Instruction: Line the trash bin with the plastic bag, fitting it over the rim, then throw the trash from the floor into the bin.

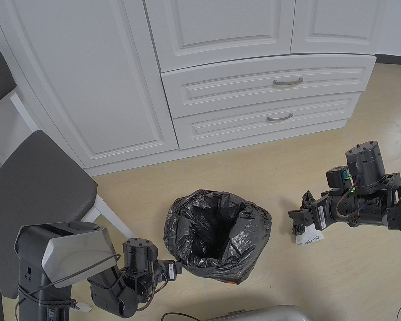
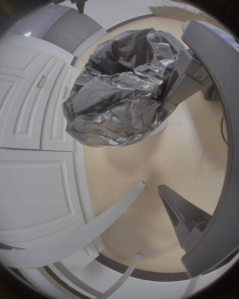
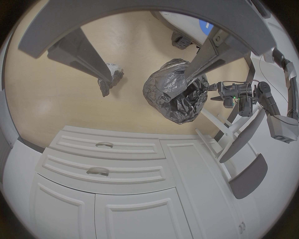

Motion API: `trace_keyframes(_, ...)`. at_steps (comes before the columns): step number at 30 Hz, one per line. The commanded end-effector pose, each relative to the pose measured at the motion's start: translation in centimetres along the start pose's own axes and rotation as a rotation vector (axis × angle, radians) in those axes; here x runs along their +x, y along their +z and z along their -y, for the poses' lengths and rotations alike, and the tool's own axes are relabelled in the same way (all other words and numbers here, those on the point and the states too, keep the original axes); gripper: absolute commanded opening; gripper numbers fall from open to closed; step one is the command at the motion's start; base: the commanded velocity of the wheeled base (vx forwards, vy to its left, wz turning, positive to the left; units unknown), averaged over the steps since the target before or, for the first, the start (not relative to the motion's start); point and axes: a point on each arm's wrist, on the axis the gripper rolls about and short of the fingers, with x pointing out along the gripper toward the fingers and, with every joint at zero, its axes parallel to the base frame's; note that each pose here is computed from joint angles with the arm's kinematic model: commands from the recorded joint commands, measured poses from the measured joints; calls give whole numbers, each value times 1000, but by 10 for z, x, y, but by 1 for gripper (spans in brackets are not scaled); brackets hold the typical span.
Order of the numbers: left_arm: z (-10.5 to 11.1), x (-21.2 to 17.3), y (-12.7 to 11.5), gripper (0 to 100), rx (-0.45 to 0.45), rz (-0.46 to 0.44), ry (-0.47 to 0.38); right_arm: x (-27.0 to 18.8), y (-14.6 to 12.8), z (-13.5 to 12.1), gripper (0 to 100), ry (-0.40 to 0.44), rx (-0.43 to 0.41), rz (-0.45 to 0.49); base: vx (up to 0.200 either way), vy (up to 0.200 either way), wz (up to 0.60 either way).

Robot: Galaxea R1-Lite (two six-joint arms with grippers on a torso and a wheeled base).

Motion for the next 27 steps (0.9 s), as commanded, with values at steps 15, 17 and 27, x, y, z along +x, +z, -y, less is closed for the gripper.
trace_keyframes(15, -30, -67, 33, 100, 22, 30, -161, 87, -36, -9, 100, -58, 12, 62, 0, 0, 0)
trace_keyframes(17, -38, -71, 52, 100, 19, 94, -157, 90, -37, -7, 100, -56, 16, 60, 0, 0, 0)
trace_keyframes(27, -23, -10, 96, 100, -41, 117, -144, 104, -38, -5, 100, -63, 70, 68, 0, 0, 0)
